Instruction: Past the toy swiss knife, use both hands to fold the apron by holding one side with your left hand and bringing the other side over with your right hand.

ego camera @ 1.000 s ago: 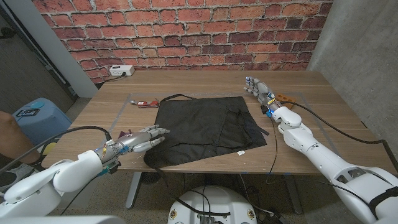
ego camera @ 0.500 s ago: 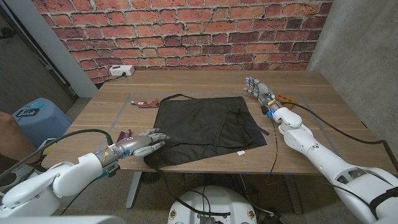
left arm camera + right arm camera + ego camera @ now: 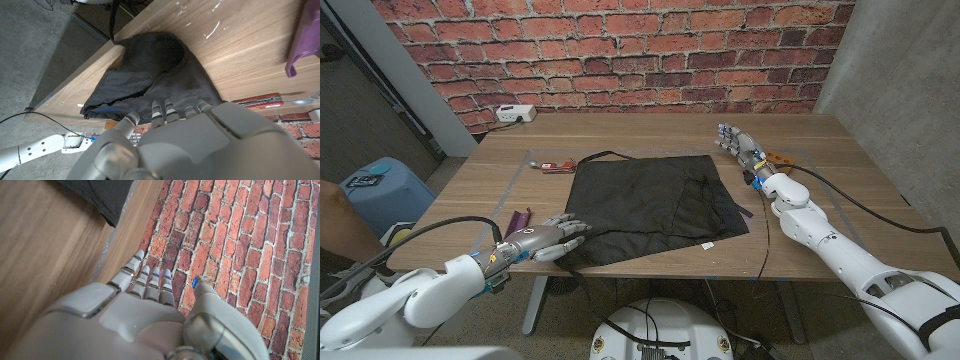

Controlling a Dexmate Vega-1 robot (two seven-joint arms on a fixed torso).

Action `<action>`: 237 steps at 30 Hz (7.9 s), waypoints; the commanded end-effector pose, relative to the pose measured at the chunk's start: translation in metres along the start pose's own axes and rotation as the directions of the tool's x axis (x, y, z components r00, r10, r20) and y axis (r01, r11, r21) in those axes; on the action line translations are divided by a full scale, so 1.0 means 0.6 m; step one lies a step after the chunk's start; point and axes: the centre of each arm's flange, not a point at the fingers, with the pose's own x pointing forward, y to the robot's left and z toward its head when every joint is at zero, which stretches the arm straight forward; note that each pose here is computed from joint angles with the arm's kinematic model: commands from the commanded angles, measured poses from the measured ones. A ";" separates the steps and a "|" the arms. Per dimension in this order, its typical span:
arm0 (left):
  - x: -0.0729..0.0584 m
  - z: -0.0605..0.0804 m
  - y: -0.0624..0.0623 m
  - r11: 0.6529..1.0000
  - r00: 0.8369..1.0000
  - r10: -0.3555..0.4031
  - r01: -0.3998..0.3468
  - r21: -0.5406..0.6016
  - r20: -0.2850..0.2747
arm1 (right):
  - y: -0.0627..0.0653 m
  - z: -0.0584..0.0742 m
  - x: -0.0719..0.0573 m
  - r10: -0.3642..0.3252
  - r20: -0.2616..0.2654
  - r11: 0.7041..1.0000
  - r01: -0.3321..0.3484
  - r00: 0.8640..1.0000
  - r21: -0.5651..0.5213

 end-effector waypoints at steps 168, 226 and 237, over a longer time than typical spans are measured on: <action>0.028 0.006 -0.022 0.990 0.990 -0.139 0.139 0.005 0.010 | 0.083 0.077 0.105 -0.046 -0.525 0.210 -0.506 0.850 -0.837; 0.041 0.013 -0.031 0.989 0.989 -0.145 0.145 -0.026 0.010 | 0.120 0.064 0.083 -0.117 -0.340 0.193 -0.314 0.933 -0.930; 0.043 0.018 -0.033 0.989 0.989 -0.145 0.145 -0.025 0.014 | 0.128 0.085 0.068 -0.116 -0.324 0.208 -0.296 0.939 -0.932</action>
